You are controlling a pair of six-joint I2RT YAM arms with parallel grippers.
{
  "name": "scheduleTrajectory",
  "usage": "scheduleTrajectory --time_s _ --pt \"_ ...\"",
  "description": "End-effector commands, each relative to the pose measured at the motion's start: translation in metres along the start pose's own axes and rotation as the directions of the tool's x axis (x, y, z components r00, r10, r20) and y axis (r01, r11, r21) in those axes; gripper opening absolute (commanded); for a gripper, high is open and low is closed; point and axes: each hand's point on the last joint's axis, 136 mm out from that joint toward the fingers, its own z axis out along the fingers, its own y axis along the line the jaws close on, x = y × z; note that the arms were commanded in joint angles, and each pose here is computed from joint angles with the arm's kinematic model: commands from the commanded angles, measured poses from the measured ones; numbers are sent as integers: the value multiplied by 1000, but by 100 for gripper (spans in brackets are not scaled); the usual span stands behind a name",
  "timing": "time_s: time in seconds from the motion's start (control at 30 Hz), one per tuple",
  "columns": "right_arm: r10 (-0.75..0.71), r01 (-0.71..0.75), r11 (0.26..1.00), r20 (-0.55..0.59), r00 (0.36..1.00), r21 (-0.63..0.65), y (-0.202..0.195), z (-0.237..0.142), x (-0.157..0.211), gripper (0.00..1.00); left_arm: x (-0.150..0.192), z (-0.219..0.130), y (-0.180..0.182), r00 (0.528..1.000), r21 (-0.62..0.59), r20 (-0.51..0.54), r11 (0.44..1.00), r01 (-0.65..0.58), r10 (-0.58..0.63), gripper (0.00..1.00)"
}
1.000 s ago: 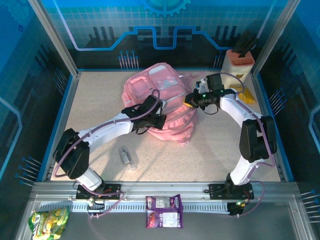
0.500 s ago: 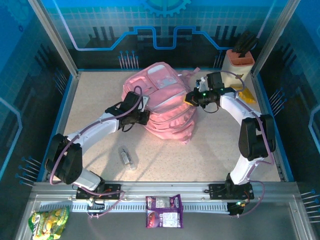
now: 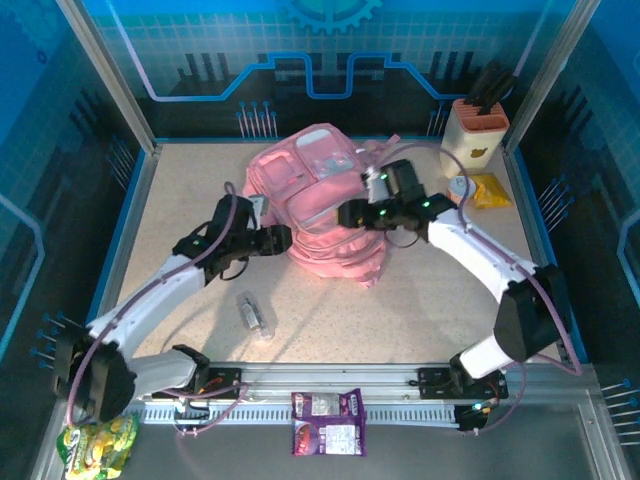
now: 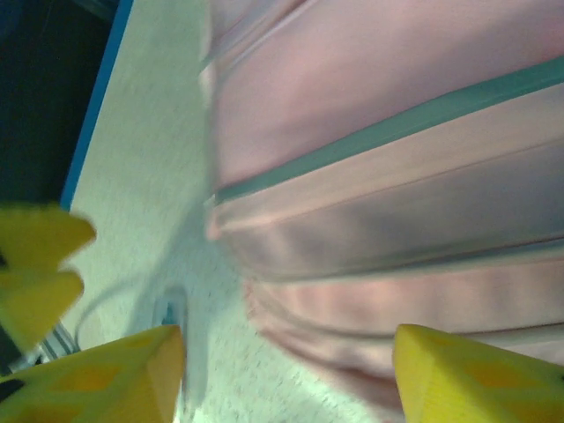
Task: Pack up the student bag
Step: Unzip the student bag at the center of the table, then pick up the loose stationery from the bottom-left of the table.
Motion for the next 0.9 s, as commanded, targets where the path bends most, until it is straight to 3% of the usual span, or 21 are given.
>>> scheduleTrajectory --time_s 0.0,0.2,0.43,0.87 --pt "-177 189 979 -142 974 79 16 21 62 70 19 -19 33 983 -112 -2 977 181 -183 72" --pt "-405 408 912 -205 891 -25 85 65 133 78 35 -51 74 939 -196 80 918 343 -334 82" --pt "-521 532 846 -265 811 -34 120 116 186 86 38 -73 112 879 -250 168 844 475 -446 99" --pt "-610 654 756 -339 717 22 128 173 224 93 32 -92 143 780 -259 284 739 622 -558 99"
